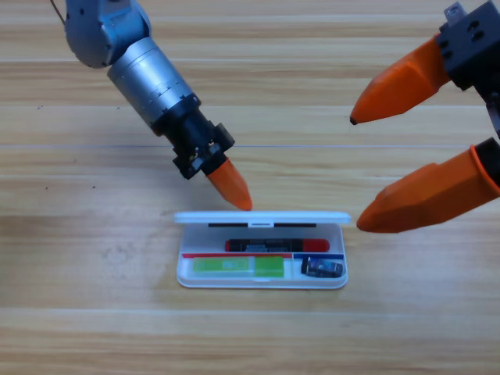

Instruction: Clean up eraser and pencils

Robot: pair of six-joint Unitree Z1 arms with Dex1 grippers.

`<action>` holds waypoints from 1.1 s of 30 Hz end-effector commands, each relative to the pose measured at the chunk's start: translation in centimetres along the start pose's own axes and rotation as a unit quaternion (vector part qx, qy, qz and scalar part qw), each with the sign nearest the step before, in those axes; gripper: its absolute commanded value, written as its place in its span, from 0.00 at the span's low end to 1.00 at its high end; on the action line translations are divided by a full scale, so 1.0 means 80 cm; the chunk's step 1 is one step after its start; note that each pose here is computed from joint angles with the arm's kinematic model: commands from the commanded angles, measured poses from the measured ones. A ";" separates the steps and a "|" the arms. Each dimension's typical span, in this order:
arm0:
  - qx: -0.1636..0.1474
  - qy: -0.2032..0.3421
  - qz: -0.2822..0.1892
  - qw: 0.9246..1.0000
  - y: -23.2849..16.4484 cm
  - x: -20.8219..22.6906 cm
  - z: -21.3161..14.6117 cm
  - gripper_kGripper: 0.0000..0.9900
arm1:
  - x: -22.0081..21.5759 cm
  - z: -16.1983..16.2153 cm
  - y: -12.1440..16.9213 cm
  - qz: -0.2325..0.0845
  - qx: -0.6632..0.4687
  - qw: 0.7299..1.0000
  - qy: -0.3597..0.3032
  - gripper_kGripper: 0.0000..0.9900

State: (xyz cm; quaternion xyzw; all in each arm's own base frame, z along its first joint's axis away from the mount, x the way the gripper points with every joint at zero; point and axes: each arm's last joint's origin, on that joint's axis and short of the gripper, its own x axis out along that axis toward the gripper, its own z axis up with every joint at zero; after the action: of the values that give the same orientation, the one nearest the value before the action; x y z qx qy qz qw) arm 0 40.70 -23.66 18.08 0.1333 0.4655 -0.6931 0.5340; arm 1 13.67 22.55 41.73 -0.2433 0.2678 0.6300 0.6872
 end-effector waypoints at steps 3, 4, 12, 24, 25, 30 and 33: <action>0.027 0.033 0.014 0.999 -0.034 0.013 0.005 0.00 | -0.004 -0.010 -0.001 -0.002 0.013 1.000 -0.004 1.00; 0.029 0.035 0.017 0.999 -0.038 0.014 0.004 0.00 | -0.004 -0.010 -0.001 -0.002 0.013 1.000 -0.004 1.00; 0.037 0.052 0.031 0.997 -0.052 0.028 0.002 0.00 | -0.004 -0.010 -0.001 -0.001 0.014 1.000 -0.005 1.00; 0.041 0.078 0.046 0.995 -0.062 0.053 -0.006 0.00 | -0.002 -0.009 -0.001 0.002 0.014 1.000 -0.003 1.00; 0.042 0.080 0.048 0.995 -0.062 0.055 -0.007 0.00 | -0.002 -0.009 -0.001 0.002 0.014 1.000 -0.003 1.00; 0.046 0.091 0.058 0.993 -0.066 0.068 -0.011 0.00 | -0.001 -0.009 -0.001 0.003 0.013 1.000 -0.003 1.00; 0.047 0.101 0.066 0.992 -0.067 0.080 -0.015 0.00 | 0.000 -0.009 0.000 0.004 0.013 1.000 -0.002 1.00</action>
State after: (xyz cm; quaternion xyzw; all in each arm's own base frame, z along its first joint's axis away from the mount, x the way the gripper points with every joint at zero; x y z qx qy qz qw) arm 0 34.82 -25.52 18.02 0.2445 0.4523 -0.6637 0.5433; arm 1 13.67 22.56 41.75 -0.2413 0.2684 0.6301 0.6876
